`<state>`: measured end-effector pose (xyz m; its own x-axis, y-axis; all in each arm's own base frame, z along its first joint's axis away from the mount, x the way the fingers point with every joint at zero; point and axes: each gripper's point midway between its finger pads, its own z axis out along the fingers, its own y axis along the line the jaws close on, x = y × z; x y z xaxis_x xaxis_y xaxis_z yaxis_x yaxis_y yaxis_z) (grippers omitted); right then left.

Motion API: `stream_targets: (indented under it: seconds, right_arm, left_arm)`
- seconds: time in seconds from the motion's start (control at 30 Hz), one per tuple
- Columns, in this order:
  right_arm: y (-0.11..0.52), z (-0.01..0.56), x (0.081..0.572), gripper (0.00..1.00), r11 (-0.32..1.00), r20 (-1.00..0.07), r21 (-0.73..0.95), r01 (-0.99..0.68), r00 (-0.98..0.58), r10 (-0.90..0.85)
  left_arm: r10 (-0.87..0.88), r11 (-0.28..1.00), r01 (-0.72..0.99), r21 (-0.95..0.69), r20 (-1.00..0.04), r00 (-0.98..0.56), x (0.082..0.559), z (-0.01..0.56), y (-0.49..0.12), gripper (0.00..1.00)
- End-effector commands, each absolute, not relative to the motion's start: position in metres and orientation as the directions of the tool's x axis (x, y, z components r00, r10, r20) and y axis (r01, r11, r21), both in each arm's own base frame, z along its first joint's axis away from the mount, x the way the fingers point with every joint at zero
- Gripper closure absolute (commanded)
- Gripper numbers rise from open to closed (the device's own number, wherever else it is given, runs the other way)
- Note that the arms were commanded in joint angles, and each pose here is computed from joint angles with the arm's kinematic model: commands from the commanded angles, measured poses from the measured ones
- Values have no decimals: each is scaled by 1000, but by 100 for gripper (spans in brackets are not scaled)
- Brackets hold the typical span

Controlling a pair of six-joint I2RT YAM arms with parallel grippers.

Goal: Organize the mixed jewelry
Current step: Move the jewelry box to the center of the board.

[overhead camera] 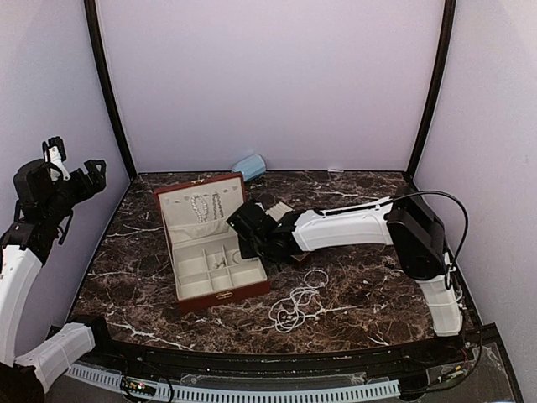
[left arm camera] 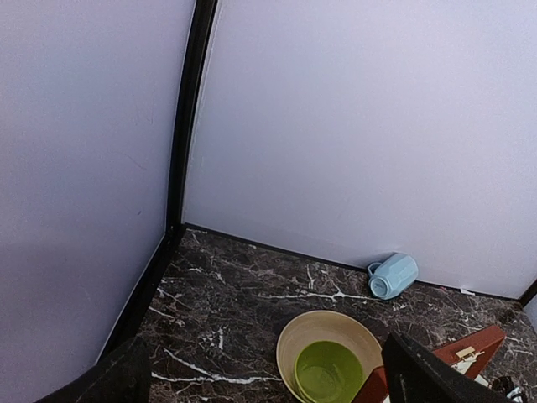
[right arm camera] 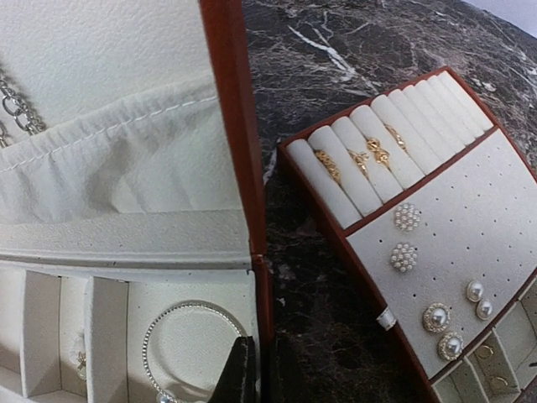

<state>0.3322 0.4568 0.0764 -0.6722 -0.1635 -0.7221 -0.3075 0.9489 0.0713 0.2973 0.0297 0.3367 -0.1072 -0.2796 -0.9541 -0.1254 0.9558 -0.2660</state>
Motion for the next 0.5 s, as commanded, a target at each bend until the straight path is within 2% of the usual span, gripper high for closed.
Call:
stream_targets:
  seconds: [0.0,0.13,0.23,0.33,0.47]
  right_arm:
    - [434,113,363,100,982,-797,134,-134,-604,26]
    - [430,115,369,100,974,-786,197,-114,-612,87]
    - [444,120,366,97,941,-769,272,-202,-634,86]
    - [464,129,363,68,863,-739,383,-329,-670,73]
    - [468,152,359,45,767,-727,486,-418,-681,89]
  left_arm:
    - [-270,957,-135,-256,-957,-103,295,334,33,1]
    - [-271,957,-135,-257,-957,-102,295,334,32,1]
    - [-269,957,-135,-255,-958,-102,295,334,33,1]
    - [-267,958,-136,-253,-958,-103,295,333,33,1]
    - [-264,959,-135,-249,-959,-100,295,334,33,1]
